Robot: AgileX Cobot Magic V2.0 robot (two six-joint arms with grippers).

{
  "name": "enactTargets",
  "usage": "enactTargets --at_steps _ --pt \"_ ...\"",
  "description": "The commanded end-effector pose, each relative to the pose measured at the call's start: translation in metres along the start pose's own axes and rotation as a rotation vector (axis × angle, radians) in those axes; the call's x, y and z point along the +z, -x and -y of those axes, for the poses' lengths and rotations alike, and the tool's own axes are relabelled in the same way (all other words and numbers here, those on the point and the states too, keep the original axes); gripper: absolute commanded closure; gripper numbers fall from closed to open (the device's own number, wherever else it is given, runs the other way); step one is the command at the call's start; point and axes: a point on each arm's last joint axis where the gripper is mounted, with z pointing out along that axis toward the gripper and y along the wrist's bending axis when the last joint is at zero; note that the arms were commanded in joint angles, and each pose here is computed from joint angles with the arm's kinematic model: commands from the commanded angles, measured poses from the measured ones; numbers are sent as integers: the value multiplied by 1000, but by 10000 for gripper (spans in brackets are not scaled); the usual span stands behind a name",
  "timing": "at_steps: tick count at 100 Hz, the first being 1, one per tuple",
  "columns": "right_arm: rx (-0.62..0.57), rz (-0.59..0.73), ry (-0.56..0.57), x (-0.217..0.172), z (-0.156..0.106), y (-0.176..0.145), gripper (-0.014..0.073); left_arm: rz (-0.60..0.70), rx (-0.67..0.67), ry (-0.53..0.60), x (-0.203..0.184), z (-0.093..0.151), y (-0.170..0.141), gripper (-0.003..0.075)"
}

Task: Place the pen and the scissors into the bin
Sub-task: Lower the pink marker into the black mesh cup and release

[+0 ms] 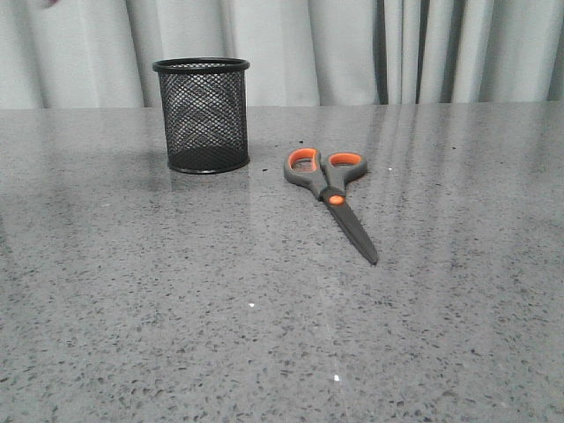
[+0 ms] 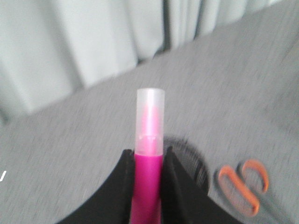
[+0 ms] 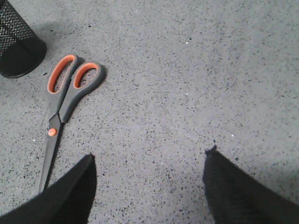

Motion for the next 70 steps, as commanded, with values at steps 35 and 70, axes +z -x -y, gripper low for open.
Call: enactTargets --at_steps 35,70 --pt "-11 96 -14 -6 0 15 153 202 15 180 72 32 0 739" --pt "-11 96 -14 -6 0 15 153 186 18 217 89 31 -11 738"
